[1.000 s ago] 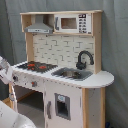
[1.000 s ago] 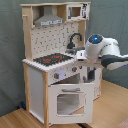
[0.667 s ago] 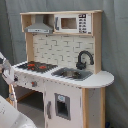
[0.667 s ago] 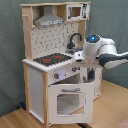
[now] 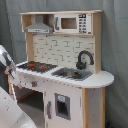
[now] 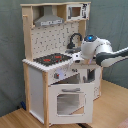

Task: Play with the kitchen

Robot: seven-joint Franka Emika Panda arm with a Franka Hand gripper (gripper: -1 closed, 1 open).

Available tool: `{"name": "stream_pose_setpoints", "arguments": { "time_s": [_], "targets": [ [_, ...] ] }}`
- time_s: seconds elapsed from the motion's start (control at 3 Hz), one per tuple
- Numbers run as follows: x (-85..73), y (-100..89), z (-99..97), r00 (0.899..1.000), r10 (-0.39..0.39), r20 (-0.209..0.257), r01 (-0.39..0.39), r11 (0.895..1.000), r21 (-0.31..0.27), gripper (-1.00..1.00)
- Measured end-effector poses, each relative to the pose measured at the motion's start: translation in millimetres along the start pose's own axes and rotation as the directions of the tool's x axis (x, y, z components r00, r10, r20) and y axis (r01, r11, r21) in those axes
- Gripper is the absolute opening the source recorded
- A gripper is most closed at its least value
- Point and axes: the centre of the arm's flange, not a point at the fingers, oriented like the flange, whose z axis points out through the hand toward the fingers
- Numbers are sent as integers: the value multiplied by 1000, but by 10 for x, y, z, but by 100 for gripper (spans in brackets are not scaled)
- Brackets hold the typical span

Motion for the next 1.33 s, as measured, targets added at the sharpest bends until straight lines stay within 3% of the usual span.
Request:
{"name": "stream_pose_setpoints", "arguments": {
  "time_s": [0.33, 0.67, 1.33],
  "targets": [
    [-41, 63, 170, 997, -51, -57, 52, 999, 15, 100],
    [-69, 86, 341, 987, -107, -117, 112, 993, 43, 100],
    [-212, 121, 717, 966, -163, -203, 196, 969, 154, 100]
  ]
}}
